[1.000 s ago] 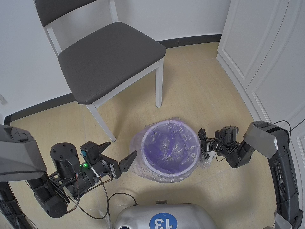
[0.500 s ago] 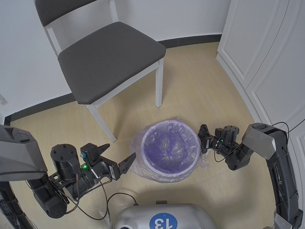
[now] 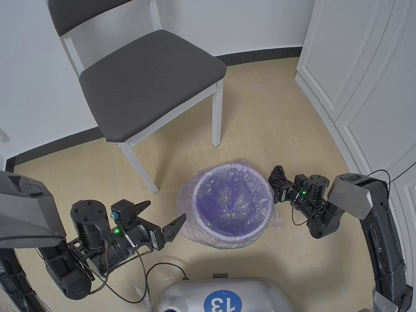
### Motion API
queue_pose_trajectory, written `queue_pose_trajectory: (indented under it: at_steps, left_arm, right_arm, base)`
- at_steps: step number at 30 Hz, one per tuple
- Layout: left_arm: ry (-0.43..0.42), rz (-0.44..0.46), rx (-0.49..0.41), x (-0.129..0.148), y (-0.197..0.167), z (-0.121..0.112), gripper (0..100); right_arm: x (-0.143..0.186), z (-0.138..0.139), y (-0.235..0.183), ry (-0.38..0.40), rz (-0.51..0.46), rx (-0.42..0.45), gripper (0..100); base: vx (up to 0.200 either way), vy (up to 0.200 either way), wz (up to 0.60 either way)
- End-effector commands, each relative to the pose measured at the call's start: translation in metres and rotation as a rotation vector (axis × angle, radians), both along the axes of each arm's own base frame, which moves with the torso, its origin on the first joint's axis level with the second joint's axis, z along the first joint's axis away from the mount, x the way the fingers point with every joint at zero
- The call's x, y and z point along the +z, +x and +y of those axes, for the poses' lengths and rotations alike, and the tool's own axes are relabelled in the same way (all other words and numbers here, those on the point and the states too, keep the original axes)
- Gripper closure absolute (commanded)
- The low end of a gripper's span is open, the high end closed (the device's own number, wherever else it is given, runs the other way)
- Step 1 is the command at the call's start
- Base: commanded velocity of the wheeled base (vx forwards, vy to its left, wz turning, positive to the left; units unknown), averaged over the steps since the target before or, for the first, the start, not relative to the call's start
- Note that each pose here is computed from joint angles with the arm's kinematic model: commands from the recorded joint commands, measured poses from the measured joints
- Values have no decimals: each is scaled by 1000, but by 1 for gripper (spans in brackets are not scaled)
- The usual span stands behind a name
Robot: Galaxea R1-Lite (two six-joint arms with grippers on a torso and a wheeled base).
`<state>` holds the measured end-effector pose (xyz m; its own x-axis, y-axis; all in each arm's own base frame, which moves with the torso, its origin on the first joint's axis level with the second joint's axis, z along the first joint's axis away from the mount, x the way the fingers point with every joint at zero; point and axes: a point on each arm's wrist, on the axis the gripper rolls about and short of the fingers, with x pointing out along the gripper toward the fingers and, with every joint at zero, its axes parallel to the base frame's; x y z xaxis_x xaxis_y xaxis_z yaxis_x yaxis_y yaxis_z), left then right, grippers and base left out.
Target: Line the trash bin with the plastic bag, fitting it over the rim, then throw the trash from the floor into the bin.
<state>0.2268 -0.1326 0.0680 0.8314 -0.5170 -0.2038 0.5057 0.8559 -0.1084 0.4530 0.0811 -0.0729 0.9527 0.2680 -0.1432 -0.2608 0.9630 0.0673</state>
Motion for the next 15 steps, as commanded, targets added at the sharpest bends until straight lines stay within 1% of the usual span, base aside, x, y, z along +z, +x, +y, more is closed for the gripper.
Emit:
queue_pose_trajectory:
  at_steps: [1,4,7,8,9,10,12,15]
  left_arm:
    - [-23,-45,5,6,7,-4,0]
    - [-30,-62,29,9,12,-2,0]
    - [-22,-61,71,8,13,2,0]
    - [-22,-63,76,9,13,2,0]
    - [-19,-68,101,10,12,3,0]
    - [-16,-68,120,10,11,4,0]
    - [-13,-71,149,11,10,5,0]
    - [-7,-68,167,11,7,7,0]
  right_arm:
    - [52,-17,-15,8,8,42,100]
    - [106,-26,-30,15,-66,44,100]
    - [146,-30,-46,12,-134,39,100]
    - [151,-30,-48,13,-143,39,100]
    - [172,-32,-57,11,-185,38,100]
    - [185,-33,-63,7,-214,38,100]
    - [205,-33,-74,-4,-259,40,100]
    - [231,-29,-91,-6,-327,57,100]
  base:
    - [0,0,0]
    - [0,0,0]
    - [0,0,0]
    - [0,0,0]
    - [0,0,0]
    - [0,0,0]
    - [0,0,0]
    - [0,0,0]
